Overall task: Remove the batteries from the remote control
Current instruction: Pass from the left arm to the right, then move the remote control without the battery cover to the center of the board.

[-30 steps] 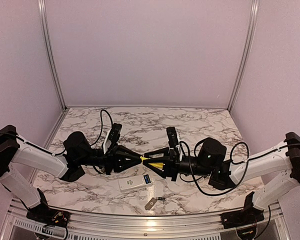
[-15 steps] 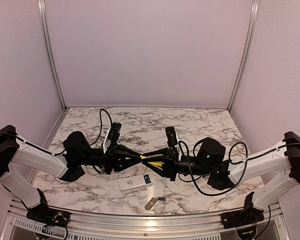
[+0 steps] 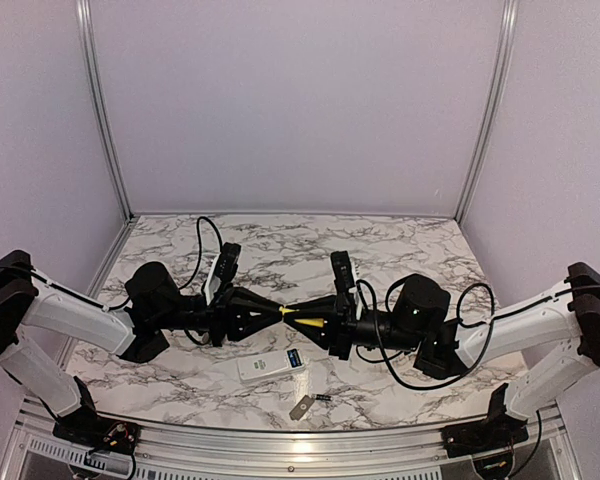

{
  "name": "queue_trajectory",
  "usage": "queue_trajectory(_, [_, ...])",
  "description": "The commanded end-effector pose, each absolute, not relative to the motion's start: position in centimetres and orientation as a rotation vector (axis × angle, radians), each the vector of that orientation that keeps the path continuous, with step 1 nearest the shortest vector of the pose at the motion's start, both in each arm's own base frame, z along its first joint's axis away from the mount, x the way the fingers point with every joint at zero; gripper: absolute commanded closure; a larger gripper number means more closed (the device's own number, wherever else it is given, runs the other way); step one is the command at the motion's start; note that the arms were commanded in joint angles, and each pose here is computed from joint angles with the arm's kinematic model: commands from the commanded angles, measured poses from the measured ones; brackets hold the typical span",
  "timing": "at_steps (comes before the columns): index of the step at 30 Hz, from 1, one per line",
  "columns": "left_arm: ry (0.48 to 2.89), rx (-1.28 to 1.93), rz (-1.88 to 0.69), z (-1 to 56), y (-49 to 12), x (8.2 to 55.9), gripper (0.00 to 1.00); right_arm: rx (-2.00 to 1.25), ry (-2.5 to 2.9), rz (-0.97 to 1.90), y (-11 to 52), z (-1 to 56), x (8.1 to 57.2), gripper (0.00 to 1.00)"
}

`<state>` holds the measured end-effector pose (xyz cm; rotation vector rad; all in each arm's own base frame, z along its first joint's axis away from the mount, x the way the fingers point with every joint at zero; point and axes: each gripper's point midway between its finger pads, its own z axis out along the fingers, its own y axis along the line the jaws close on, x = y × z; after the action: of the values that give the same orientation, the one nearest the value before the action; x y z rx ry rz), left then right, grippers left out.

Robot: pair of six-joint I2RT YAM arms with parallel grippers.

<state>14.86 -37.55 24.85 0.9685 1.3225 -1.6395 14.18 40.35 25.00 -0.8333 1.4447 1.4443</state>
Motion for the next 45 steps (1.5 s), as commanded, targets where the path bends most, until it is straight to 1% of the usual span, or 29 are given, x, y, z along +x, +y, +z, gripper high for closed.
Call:
queue_trajectory(1, [1.278,1.002,-1.633,25.6,-37.5,14.1,0.95,-0.853,1.429,1.459,41.1,25.8,13.8,1.0])
queue_trajectory(6, [1.354,0.985,-1.558,24.2,-37.2,14.8,0.63,-0.807,1.509,1.35,40.1,24.6,15.1,1.0])
queue_trajectory(10, [1.458,0.953,-1.46,22.1,-36.6,15.7,0.43,-0.763,1.563,1.238,38.8,24.1,16.3,1.0])
queue_trajectory(12, [1.517,0.926,-1.395,20.8,-36.1,16.4,0.36,-0.746,1.586,1.19,38.1,23.9,16.7,1.0])
queue_trajectory(15, [1.581,0.883,-1.278,19.1,-35.1,17.4,0.21,-0.714,1.619,1.118,37.1,23.7,17.5,1.0])
queue_trajectory(17, [1.608,0.858,-1.206,18.1,-34.3,17.9,0.06,-0.701,1.63,1.088,36.5,23.7,17.7,1.0])
queue_trajectory(18, [1.621,0.854,-1.171,17.4,-33.8,18.0,0.02,-0.695,1.632,1.076,36.2,23.8,17.7,1.0])
queue_trajectory(24, [1.694,0.788,-0.925,13.5,-31.1,19.9,0.01,-0.638,1.648,1.0,34.3,24.0,18.4,1.0])
queue_trajectory(27, [1.703,0.751,-0.865,12.4,-30.1,20.5,0.01,-0.621,1.65,0.983,33.8,24.1,18.5,1.0])
queue_trajectory(32, [1.692,0.783,-0.858,11.6,-29.6,19.8,0.01,-0.603,1.659,0.966,33.3,24.1,18.7,1.0])
queue_trajectory(38, [1.638,0.968,-0.991,10.4,-31.0,16.7,0.03,-0.593,1.671,0.959,32.8,24.1,18.7,1.0])
queue_trajectory(45, [1.723,1.073,-0.911,7.1,-31.6,16.7,0.05,-0.578,1.674,0.953,32.0,24.1,18.5,1.0])
